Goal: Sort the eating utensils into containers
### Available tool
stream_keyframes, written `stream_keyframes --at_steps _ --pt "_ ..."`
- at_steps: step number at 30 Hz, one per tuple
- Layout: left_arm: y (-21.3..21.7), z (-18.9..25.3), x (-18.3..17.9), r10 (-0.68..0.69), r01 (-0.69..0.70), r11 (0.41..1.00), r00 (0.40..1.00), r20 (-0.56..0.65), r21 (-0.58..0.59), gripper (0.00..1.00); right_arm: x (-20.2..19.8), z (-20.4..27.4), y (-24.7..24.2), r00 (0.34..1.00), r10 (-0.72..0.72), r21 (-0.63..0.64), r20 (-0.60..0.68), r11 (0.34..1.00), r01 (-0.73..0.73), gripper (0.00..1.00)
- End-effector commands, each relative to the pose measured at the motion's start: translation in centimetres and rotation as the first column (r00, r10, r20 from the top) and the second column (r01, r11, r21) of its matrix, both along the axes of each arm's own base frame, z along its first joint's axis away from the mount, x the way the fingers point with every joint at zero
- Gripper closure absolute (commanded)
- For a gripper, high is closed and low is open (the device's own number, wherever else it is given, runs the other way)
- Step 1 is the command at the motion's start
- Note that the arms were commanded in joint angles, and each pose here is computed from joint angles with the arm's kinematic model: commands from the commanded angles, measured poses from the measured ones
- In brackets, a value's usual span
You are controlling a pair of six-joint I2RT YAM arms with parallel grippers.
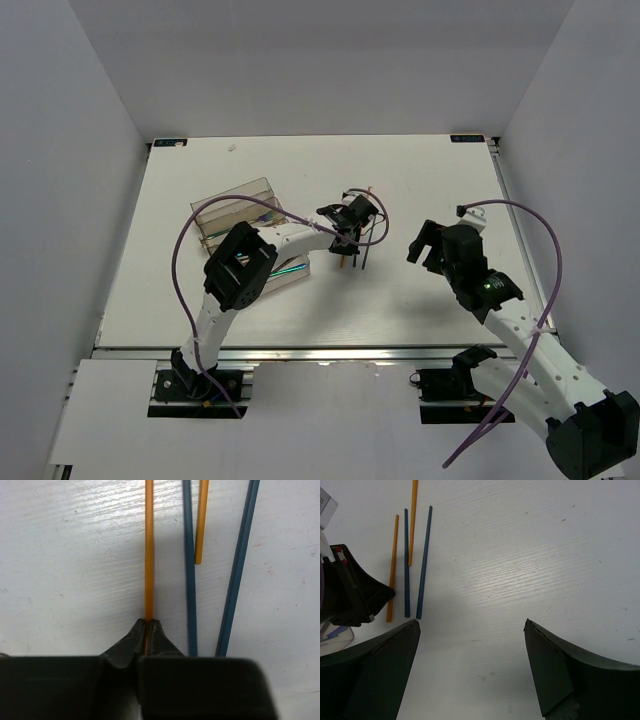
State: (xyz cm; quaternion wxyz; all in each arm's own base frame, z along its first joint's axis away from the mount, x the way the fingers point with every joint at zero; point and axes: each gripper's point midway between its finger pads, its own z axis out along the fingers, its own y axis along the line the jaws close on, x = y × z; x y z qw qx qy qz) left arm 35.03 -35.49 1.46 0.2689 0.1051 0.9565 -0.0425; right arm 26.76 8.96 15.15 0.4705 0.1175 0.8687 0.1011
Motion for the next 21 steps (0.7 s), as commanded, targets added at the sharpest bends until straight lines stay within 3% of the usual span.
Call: stream_keyframes --at_steps 1,5,11,21 --pt "2.7 -4.6 -3.9 -0.015 0.032 0.993 0.989 -0.145 0.113 1.0 0.3 1.2 0.1 0.999 0.003 0.015 0.045 1.0 -0.003 0.11" --pt "2.7 -3.5 -3.6 -0.021 0.033 0.994 0.993 -0.118 0.101 1.0 0.3 1.4 0.2 0.998 0.01 0.024 0.054 1.0 -0.011 0.11" --pt "2.7 1.3 -1.0 0.034 -0.037 0.996 0.999 0.026 0.087 1.0 0.3 1.6 0.6 0.997 0.029 0.036 0.069 0.999 -0.032 0.11" --pt "1.9 9.8 1.8 0.098 -0.082 0.994 0.963 0.25 -0.076 1.0 0.2 2.2 0.7 0.995 0.044 0.036 0.089 0.998 -0.047 0.11"
